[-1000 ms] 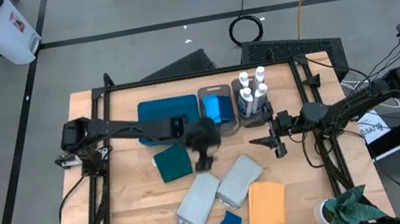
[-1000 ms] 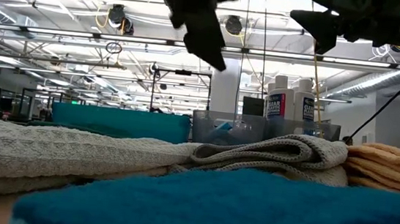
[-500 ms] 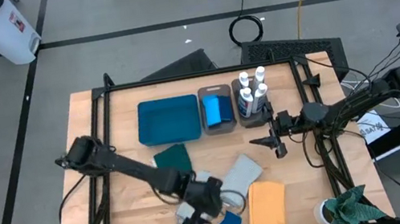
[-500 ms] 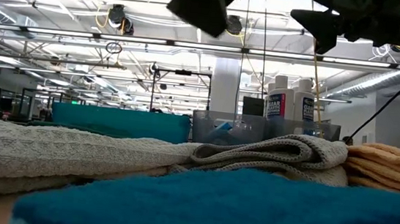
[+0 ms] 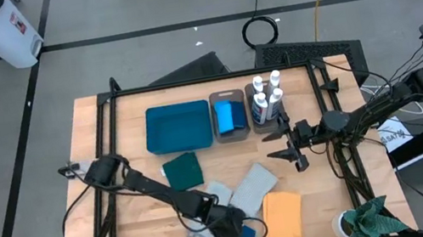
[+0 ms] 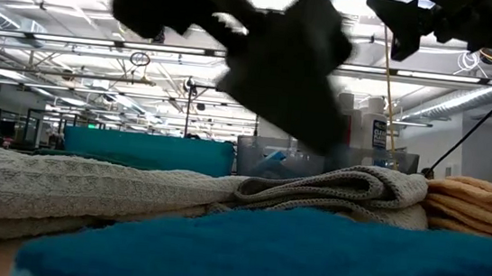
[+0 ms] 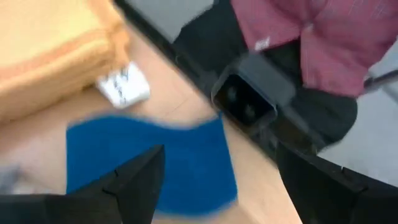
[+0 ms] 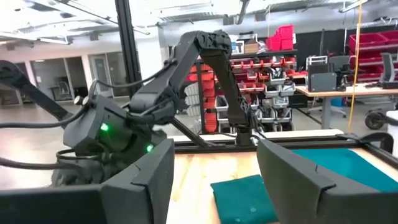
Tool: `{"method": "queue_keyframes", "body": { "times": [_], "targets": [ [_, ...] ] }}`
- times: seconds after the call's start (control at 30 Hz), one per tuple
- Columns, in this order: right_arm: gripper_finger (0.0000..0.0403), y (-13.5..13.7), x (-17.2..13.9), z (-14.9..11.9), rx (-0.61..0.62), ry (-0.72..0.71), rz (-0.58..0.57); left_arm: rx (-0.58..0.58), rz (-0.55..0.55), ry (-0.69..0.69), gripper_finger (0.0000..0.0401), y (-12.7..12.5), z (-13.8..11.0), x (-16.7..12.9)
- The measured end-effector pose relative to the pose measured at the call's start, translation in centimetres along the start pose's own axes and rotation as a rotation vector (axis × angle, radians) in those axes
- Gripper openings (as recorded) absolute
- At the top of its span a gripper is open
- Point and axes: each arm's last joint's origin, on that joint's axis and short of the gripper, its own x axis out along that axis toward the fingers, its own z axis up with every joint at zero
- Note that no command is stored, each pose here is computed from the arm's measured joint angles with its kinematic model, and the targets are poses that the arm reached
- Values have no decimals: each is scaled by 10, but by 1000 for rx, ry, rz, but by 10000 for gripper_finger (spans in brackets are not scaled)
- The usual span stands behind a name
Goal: Pick & Place Kitchen Items
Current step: Put the blue sponge into the left black bin
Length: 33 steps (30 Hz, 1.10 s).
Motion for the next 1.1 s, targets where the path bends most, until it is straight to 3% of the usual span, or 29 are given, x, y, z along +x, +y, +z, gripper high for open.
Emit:
{"method": "queue_keyframes", "body": {
  "times": [0.23, 0.5, 0.77, 0.93, 1.1],
  "targets": [
    [200, 0, 0, -2, 5, 14, 1, -162, -1, 9, 310, 19, -14, 11],
    [199, -1, -5, -8, 23, 23, 1, -404, 200, 150, 310, 36, -27, -9],
    [199, -1, -6, -10, 30, 28, 3, -396, 368, 154, 310, 19, -10, -38],
    [196, 0, -6, -10, 22, 26, 6, -516, 546, 146, 310, 11, -7, -47],
    [196, 0, -6, -10, 20, 28, 4, -665, 592, 130, 310, 11, -12, -41]
  ]
}}
